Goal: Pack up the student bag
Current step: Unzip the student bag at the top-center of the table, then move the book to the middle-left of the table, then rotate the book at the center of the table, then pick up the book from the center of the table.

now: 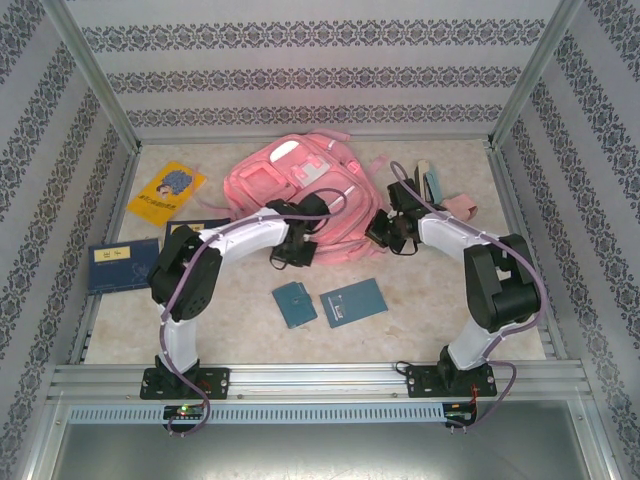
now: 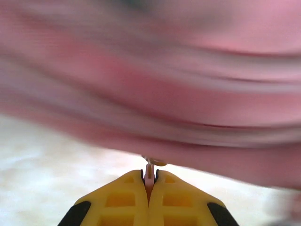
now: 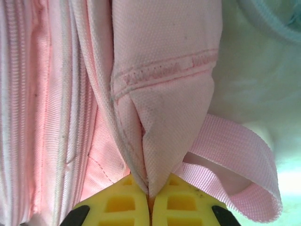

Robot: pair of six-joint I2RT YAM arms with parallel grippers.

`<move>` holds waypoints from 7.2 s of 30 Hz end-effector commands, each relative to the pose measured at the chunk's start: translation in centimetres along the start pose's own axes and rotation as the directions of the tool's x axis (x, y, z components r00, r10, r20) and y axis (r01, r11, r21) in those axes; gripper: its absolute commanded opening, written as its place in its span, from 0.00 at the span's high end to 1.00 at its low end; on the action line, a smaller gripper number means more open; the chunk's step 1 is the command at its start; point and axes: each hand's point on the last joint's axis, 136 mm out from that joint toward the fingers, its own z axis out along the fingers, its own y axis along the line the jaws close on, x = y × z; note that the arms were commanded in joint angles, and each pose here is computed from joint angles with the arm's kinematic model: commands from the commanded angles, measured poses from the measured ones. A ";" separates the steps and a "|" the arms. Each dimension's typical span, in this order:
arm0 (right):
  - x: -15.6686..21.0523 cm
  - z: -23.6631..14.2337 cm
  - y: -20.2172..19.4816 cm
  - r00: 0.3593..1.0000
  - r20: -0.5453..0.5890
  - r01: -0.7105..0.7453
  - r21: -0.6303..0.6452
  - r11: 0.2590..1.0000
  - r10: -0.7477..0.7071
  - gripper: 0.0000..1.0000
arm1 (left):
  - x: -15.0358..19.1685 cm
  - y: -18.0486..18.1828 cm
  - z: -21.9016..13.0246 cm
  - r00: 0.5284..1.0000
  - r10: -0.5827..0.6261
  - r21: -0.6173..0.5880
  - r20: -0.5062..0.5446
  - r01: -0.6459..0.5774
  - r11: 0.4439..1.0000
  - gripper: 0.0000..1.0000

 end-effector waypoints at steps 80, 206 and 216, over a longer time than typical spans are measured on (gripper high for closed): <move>9.0 -3.5 14.8 0.792 0.133 0.611 -0.156 0.776 -0.596 0.02 | 1.6 18.2 4.6 0.701 -0.709 0.160 -0.077 0.711 0.685 0.76; 25.8 6.1 23.6 0.735 -0.315 0.283 -0.662 0.694 -0.600 0.68 | 16.9 10.2 4.6 0.723 -0.672 0.114 -0.160 0.690 0.715 0.87; 25.0 7.0 21.0 0.734 -0.336 0.313 -0.604 0.733 -0.591 0.82 | 17.0 10.8 4.1 0.728 -0.672 0.095 -0.137 0.685 0.723 0.87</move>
